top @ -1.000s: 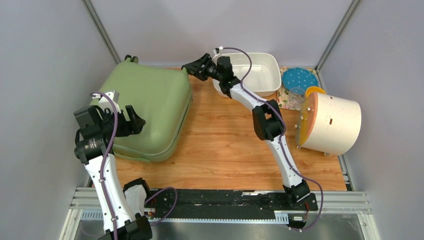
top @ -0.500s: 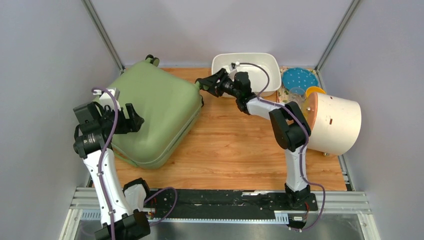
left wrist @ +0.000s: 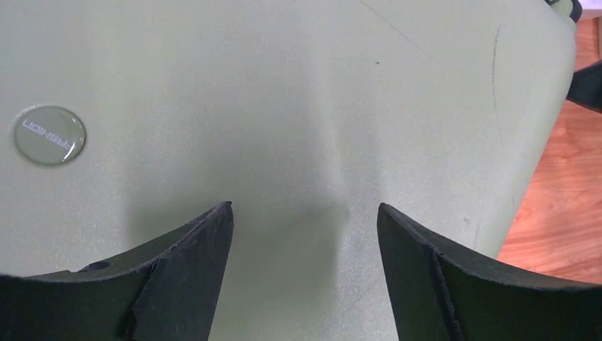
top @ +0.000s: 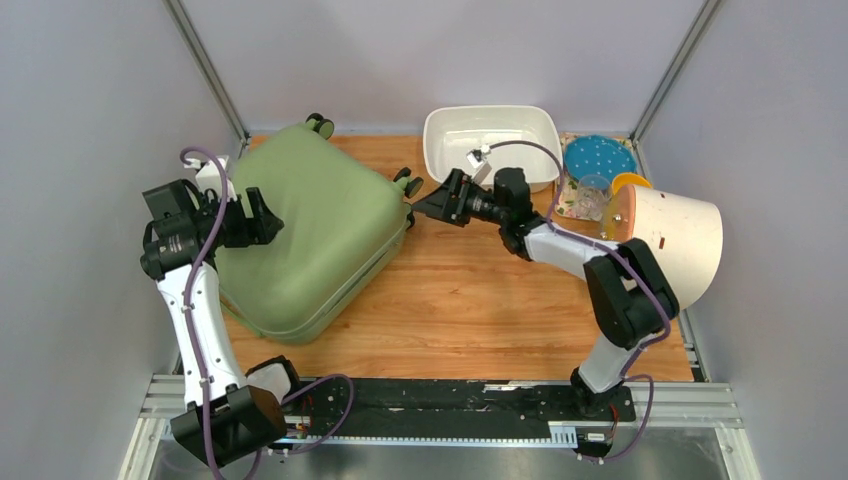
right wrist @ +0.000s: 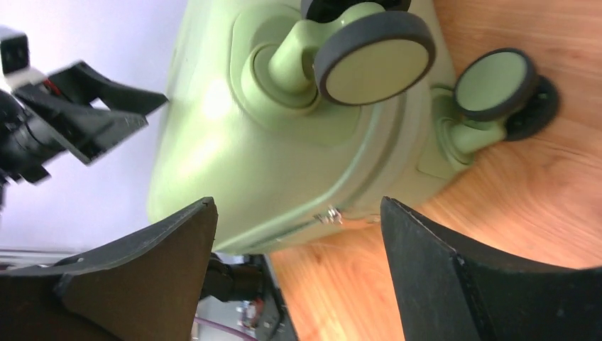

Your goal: Open, take out, and arrange the luggage

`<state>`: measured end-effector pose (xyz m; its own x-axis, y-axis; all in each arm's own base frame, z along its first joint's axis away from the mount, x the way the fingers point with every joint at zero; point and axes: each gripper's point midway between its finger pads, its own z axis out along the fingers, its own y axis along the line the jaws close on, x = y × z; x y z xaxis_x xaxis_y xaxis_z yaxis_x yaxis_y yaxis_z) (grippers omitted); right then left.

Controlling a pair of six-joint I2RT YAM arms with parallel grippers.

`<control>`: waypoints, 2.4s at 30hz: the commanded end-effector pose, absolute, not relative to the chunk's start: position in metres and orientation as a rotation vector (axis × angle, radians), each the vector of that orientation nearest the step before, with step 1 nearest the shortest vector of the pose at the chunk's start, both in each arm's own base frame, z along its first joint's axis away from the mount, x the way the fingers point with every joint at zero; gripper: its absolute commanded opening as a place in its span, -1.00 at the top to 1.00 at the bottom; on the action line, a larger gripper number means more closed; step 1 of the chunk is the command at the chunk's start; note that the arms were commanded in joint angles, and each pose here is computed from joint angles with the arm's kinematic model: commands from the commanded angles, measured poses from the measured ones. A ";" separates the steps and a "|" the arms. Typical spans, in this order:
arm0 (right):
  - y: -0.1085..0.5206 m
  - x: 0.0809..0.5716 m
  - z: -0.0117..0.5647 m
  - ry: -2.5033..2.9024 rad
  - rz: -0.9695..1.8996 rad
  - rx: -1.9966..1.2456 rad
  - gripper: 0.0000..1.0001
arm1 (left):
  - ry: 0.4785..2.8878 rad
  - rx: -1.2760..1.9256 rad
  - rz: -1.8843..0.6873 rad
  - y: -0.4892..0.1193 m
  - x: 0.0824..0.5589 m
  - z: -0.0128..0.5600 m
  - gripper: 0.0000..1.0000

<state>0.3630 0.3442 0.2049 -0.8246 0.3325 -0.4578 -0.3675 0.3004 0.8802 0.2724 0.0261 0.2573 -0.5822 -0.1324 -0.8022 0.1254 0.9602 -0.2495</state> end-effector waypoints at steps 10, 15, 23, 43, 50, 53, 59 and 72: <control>0.319 0.322 0.164 1.663 1.006 -0.700 -0.32 | 2.158 0.019 -0.461 0.015 0.276 0.258 -0.64; 0.357 0.310 0.161 1.556 0.967 -0.765 -0.05 | 2.155 0.013 -0.450 0.014 0.272 0.256 -0.64; 0.400 0.314 0.151 1.539 0.889 -0.781 0.03 | 2.154 0.014 -0.440 0.011 0.265 0.256 -0.62; 0.363 0.358 0.141 1.573 0.702 -0.691 1.00 | 2.185 -0.015 -0.416 0.017 0.266 0.245 -0.59; 0.363 0.337 0.143 1.500 0.799 -0.837 0.76 | 2.185 -0.013 -0.425 0.017 0.268 0.243 -0.58; 0.365 0.321 0.142 1.479 0.853 -0.899 0.17 | 2.182 -0.002 -0.423 0.015 0.265 0.244 -0.59; 0.376 0.313 0.149 1.469 0.914 -0.903 -0.23 | 2.179 0.002 -0.417 0.013 0.259 0.243 -0.59; 0.405 0.322 0.147 1.412 0.863 -0.907 -0.01 | 2.173 0.006 -0.408 0.012 0.255 0.243 -0.59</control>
